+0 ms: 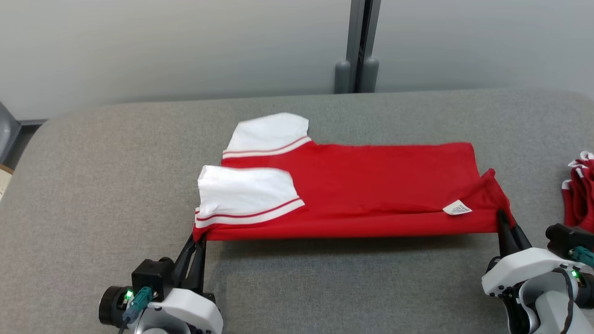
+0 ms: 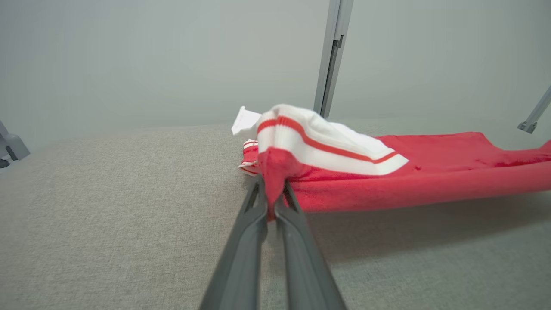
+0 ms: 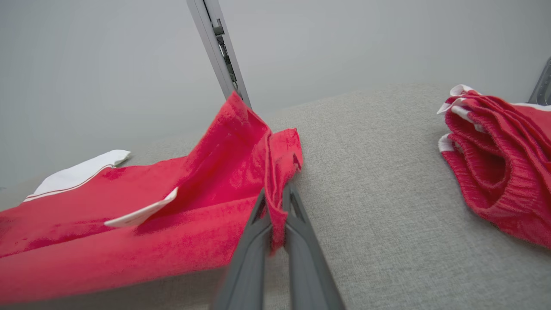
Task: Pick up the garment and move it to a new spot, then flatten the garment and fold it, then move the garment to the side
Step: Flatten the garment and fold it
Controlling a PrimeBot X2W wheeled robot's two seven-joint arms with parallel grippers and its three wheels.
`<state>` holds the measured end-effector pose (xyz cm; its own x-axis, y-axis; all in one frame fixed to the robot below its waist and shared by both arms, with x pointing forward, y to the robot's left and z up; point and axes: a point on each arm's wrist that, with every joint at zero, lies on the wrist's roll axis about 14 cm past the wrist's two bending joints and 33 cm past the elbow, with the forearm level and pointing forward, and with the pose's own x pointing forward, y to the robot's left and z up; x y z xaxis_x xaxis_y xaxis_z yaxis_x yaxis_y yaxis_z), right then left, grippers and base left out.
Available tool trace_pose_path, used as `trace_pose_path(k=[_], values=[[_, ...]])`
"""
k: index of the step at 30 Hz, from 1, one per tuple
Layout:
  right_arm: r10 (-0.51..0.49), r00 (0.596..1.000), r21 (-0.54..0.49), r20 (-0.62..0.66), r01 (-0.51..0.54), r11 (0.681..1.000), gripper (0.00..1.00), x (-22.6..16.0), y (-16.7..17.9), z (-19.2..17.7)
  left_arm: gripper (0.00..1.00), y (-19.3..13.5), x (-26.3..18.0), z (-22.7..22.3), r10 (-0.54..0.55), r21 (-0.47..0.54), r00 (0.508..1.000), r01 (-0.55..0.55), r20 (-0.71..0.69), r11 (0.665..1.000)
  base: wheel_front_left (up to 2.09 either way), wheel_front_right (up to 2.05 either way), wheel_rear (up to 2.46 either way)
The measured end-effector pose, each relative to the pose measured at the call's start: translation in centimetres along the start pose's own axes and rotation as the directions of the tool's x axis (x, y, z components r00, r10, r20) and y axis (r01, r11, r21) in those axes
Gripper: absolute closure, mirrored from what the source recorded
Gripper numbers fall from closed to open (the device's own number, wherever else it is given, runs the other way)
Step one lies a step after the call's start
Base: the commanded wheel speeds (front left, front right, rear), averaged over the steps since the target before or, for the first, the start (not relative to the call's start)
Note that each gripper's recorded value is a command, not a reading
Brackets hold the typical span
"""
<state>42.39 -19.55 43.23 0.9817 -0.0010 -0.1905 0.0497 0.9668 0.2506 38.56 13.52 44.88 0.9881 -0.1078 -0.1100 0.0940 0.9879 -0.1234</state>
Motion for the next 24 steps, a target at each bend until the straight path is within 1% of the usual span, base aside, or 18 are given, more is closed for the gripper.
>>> trace_pose_path(k=[5,8,13,19,24], values=[[0.014,0.999,0.003,0.03,-0.014,1.0,1.0,-1.3,0.5,1.4,1.0,0.4,-2.0,1.1,0.011,0.01,0.999,-0.011,0.041,1.0,0.0,0.0,0.0],[0.02,0.999,0.007,0.032,-0.021,1.0,1.0,-2.3,0.6,1.4,1.0,0.9,-3.5,0.2,0.03,0.006,0.999,-0.03,0.019,1.0,0.0,0.0,0.0],[-0.006,0.999,0.021,-0.046,0.006,1.0,1.0,-4.5,-0.4,-1.9,1.0,1.2,-6.1,-3.5,0.048,-0.001,0.995,-0.048,-0.082,0.999,0.0,0.0,0.0],[-0.041,0.988,0.024,-0.146,0.045,0.999,1.0,-6.8,-1.7,-5.8,1.0,0.9,-8.6,-7.7,0.049,-0.007,0.976,-0.051,-0.212,0.999,0.0,0.0,0.0],[-0.051,0.983,0.016,-0.178,0.055,0.998,1.0,-7.5,-2.2,-7.0,1.0,0.9,-10.0,-9.8,0.054,0.0,0.958,-0.056,-0.281,0.998,0.0,0.0,0.0]])
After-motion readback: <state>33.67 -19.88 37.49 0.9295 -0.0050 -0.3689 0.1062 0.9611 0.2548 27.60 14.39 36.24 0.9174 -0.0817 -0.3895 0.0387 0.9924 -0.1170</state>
